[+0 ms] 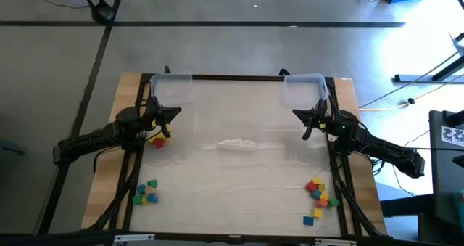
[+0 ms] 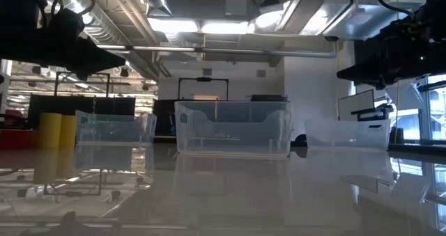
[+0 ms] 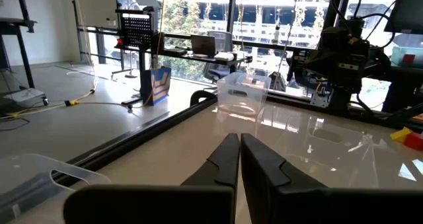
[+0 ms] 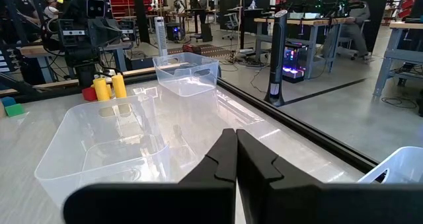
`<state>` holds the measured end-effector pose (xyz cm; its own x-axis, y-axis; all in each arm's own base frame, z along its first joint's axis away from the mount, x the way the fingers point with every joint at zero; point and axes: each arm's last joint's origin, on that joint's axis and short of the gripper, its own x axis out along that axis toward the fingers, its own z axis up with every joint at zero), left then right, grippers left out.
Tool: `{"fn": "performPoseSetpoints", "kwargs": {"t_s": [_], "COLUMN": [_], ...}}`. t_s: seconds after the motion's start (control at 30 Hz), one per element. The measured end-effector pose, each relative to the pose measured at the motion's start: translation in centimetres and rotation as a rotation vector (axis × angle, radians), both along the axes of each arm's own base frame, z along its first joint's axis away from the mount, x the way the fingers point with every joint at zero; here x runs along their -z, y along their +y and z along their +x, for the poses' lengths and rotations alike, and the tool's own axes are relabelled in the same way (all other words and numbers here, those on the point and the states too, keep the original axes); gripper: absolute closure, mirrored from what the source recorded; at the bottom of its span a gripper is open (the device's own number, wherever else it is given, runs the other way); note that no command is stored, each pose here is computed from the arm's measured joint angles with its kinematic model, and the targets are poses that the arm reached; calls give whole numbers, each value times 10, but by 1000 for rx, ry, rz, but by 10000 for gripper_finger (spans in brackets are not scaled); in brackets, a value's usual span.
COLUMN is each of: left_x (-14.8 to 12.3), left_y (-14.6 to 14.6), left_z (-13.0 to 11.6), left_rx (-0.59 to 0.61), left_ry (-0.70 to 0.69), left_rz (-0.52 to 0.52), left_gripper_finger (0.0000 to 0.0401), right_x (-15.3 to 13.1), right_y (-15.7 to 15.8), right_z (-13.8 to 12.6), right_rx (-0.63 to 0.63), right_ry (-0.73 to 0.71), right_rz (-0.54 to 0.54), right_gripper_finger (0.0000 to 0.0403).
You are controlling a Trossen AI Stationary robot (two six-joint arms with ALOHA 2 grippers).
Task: Sort blocks by size
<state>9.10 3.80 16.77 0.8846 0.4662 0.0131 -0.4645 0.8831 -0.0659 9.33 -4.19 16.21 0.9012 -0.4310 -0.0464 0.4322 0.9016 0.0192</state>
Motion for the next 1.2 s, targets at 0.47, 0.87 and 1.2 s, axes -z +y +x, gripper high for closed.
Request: {"fn": "performPoseSetpoints", "kwargs": {"t_s": [0.47, 0.87, 1.2], "left_x": [0, -10, -13], "left_y": [0, 0, 0], "left_z": [0, -1, -1], "left_rx": [0, -3, 5], "left_ry": [0, -82, -165], "left_rz": [0, 67, -12], "left_gripper_finger": [396, 396, 396], "right_x": [0, 0, -3], "right_y": [0, 0, 0], "right_z": [0, 0, 0], "right_rx": [0, 1, 4], "right_ry": [0, -2, -24], "right_rz": [0, -1, -11], "right_gripper_finger": [397, 397, 397]}}
